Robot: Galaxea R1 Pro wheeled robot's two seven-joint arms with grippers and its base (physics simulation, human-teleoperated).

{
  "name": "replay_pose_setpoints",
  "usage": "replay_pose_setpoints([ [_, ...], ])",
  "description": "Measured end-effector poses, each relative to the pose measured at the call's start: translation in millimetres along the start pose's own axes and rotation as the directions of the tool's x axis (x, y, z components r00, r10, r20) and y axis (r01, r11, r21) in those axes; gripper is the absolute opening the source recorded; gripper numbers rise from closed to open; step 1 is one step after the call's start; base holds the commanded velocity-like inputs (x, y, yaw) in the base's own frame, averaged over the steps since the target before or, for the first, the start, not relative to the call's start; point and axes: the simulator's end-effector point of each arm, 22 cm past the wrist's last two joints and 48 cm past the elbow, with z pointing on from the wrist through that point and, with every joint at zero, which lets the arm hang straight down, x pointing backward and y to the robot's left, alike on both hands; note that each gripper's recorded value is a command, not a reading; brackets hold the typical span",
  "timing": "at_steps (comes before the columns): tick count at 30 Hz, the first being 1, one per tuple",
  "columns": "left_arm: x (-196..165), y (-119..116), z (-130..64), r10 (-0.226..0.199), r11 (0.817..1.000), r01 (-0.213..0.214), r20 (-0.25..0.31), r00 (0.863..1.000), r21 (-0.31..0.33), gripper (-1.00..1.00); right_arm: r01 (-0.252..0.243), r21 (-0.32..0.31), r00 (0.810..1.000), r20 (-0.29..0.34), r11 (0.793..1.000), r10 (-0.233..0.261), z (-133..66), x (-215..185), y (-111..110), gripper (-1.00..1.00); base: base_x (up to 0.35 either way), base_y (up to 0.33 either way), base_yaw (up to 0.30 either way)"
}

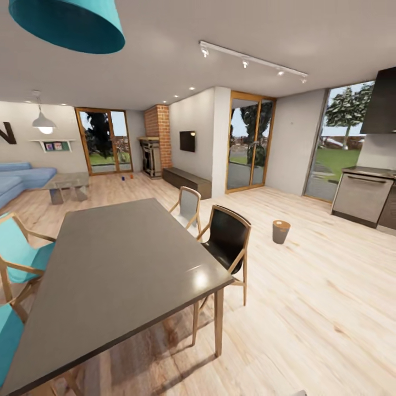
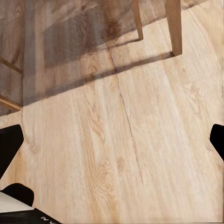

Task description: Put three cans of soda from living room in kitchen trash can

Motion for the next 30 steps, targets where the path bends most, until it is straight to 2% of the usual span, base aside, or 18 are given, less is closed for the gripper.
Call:
replay_pose_setpoints([
  [6, -1.1, -0.4, -0.1, 0.003, 1.0, -0.003, 0.002, 1.0, 0.001, 1.0, 0.002, 0.0, 1.0, 0.003, 1.0, -0.002, -0.4, -1.4, 0.0, 1.0, 0.0, 0.0, -0.242],
  [18, -0.9, -0.8, 0.2, 0.003, 1.0, -0.003, 0.002, 1.0, 0.002, 1.0, 0.002, 0.002, 1.0, 0.004, 1.0, -0.002, -0.2, -1.9, -0.1, 1.0, 0.212, 0.141, -0.038],
  [30, -2.4, -1.0, -0.2, 0.006, 1.0, -0.006, 0.005, 1.0, 0.001, 1.0, 0.004, 0.002, 1.0, 0.008, 1.0, -0.004, -0.5, -3.4, 0.3, 1.0, 0.026, 0.016, -0.235],
])
